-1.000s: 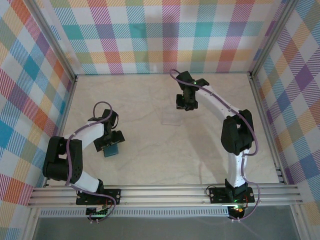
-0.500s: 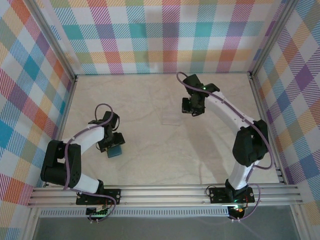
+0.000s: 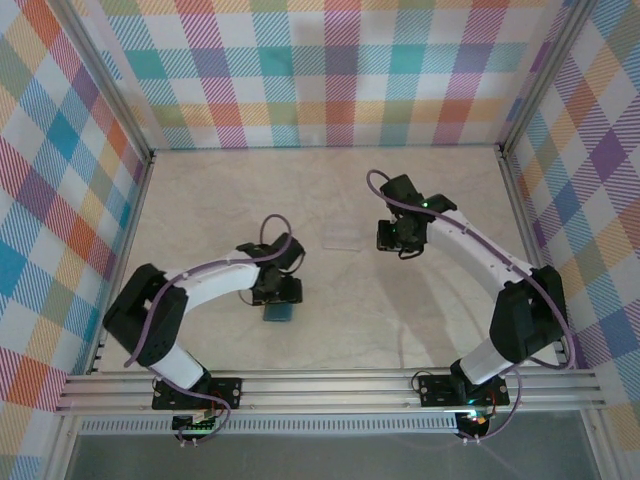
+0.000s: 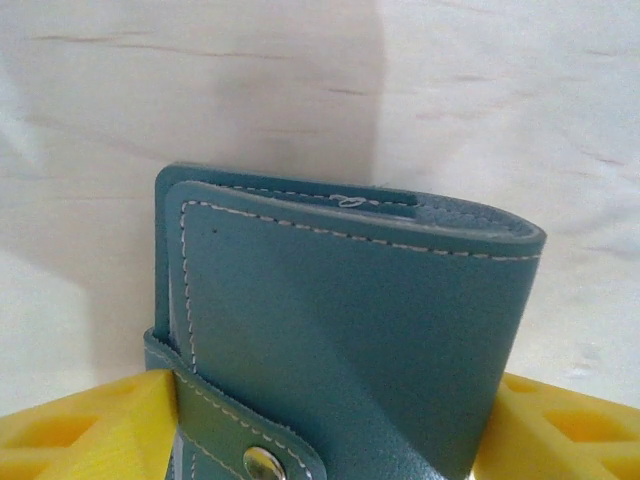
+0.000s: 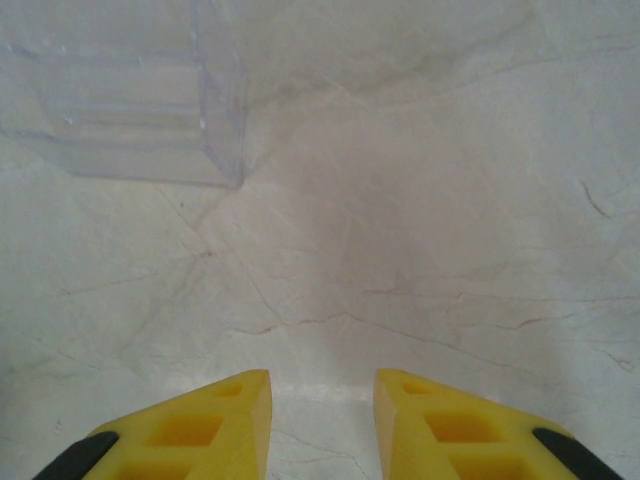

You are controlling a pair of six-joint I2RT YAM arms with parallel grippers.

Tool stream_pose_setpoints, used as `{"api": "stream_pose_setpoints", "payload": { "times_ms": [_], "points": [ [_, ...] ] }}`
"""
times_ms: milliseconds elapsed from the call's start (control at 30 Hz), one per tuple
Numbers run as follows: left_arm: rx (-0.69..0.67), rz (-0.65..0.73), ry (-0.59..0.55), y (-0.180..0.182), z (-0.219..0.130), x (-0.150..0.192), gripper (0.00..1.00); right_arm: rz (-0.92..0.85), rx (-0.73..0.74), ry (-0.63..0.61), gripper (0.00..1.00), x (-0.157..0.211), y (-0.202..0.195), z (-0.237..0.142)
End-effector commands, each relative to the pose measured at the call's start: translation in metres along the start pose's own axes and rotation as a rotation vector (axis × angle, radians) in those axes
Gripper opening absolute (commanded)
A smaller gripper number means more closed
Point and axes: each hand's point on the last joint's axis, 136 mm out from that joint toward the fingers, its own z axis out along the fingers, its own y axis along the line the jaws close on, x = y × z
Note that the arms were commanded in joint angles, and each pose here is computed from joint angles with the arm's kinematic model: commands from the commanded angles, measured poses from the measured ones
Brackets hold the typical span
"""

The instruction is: Take the credit cards out of the card holder

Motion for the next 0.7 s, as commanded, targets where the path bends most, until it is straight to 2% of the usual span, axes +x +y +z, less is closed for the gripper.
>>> {"api": "stream_pose_setpoints", "payload": {
  "times_ms": [0, 133, 300, 467, 667],
  "points": [
    [0.027, 0.032, 0.011, -0.044, 0.0, 0.003, 0.72, -0.02, -0.039, -0.022, 0.34, 0.007, 0.0, -0.004],
    [0.053, 0.075, 0.021, -0.084, 0.007, 0.007, 0.72, -0.018, -0.038, -0.012, 0.35, 0.017, -0.004, 0.004],
    [0.069, 0.085, 0.015, -0.11, 0.01, -0.008, 0.72, -0.003, -0.069, 0.019, 0.34, 0.03, -0.002, 0.02],
    [0.042, 0.1, 0.013, -0.123, 0.002, -0.024, 0.81, 0.027, -0.074, 0.026, 0.35, 0.042, -0.006, 0.037],
    [0.081, 0.078, 0.024, -0.127, -0.019, -0.021, 0.86, 0.147, -0.129, 0.059, 0.38, 0.062, -0.002, 0.045]
  ]
}}
